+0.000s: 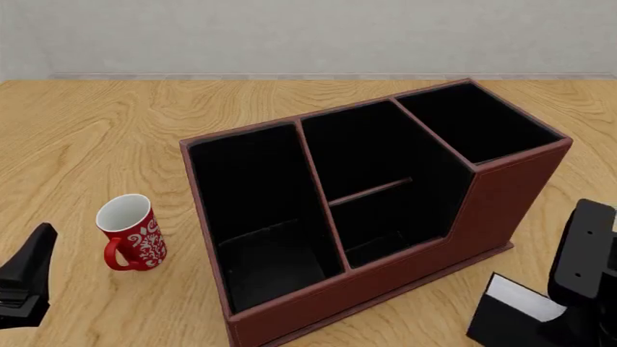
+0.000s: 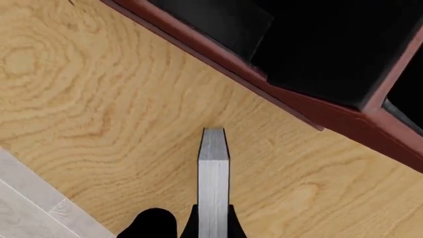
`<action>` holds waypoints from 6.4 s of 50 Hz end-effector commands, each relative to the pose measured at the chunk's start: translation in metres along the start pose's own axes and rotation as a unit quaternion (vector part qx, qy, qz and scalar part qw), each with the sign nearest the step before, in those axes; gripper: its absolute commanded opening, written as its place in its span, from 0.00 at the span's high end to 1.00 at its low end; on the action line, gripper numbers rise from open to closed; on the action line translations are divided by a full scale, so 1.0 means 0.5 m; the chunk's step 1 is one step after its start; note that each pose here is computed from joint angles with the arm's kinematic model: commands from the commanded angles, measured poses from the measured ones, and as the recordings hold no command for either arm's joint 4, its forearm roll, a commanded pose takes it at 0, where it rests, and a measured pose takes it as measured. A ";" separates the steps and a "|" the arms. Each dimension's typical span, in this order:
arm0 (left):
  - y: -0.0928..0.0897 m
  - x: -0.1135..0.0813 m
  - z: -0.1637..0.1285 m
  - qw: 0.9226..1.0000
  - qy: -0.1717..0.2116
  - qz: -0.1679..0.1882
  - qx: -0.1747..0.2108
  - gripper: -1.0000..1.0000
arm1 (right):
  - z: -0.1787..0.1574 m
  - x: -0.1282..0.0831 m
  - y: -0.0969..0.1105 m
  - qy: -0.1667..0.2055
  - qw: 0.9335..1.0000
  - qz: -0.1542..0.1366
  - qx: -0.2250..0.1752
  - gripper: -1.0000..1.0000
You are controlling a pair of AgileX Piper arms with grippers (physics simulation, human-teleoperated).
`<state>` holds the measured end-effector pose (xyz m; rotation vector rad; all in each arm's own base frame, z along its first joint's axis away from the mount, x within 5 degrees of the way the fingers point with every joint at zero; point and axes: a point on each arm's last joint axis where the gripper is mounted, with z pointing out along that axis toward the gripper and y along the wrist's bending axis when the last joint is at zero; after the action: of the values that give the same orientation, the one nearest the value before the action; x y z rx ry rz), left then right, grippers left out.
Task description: Pick up the book and place it in the right compartment of the caddy.
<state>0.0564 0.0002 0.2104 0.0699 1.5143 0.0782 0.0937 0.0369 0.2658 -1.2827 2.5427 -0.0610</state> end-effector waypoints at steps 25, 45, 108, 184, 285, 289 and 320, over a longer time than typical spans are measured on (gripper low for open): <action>0.000 -0.006 0.000 1.000 -0.016 -0.010 0.002 0.00 | -0.022 0.022 -0.023 -0.012 0.999 0.013 0.031 1.00; 0.000 -0.007 0.000 1.000 -0.019 -0.014 0.002 0.00 | -0.057 0.027 -0.043 -0.026 0.997 0.017 0.070 1.00; -0.002 -0.010 0.000 0.999 -0.025 -0.023 0.010 0.00 | -0.233 0.050 -0.131 -0.041 0.956 0.156 0.246 1.00; -0.003 -0.009 0.000 1.000 -0.021 -0.015 0.014 0.00 | -0.554 -0.133 -0.140 -0.365 0.885 0.122 0.263 1.00; -0.005 -0.002 0.000 1.000 -0.007 -0.006 0.024 0.00 | -0.304 -0.285 -0.267 -0.207 0.952 0.181 0.131 1.00; -0.005 -0.002 0.000 1.000 -0.007 -0.006 0.022 0.00 | -0.300 -0.288 -0.267 -0.206 0.953 0.183 0.128 1.00; -0.005 -0.001 0.000 1.000 -0.004 -0.005 0.022 0.00 | -0.261 -0.290 -0.270 -0.179 0.959 0.192 0.110 1.00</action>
<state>0.0563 -0.0022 0.2112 0.0942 1.5051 0.0385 0.2446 0.0562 0.4491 -0.6582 2.3284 -0.0434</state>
